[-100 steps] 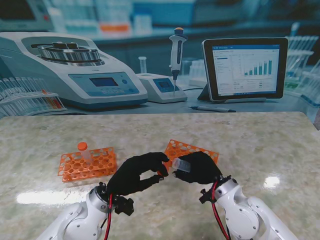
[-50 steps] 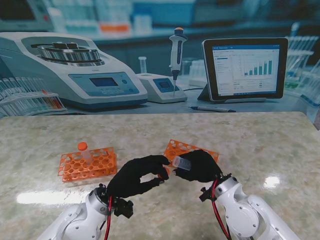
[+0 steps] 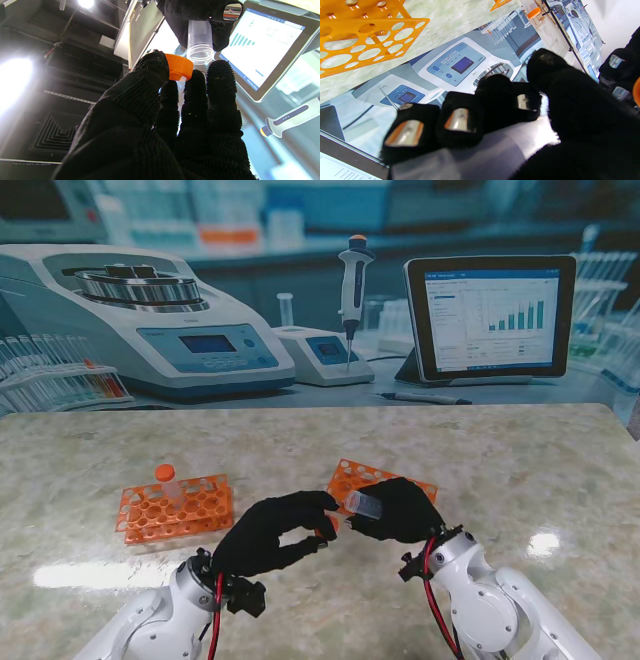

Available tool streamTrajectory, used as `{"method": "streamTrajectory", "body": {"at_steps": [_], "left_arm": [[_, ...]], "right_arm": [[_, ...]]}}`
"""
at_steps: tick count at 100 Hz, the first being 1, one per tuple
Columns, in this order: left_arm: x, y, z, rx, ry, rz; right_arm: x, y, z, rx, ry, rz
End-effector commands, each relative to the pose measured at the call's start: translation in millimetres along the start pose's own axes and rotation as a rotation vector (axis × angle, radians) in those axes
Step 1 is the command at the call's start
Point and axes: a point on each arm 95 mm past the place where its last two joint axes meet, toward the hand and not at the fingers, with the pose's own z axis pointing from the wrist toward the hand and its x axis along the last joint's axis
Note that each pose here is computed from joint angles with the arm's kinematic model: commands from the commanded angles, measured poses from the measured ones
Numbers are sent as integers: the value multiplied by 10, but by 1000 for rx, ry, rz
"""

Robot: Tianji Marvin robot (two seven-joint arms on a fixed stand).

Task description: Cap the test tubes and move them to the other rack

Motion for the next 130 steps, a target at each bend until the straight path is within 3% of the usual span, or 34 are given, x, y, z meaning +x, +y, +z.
{"method": "streamTrajectory", "body": {"at_steps": [1, 130], "left_arm": [[26, 4, 3, 0, 7, -7], [97, -44, -52, 33, 19, -42]], "right_arm": [[-3, -25, -4, 4, -8, 7], [-20, 20, 3, 5, -12, -5]]}}
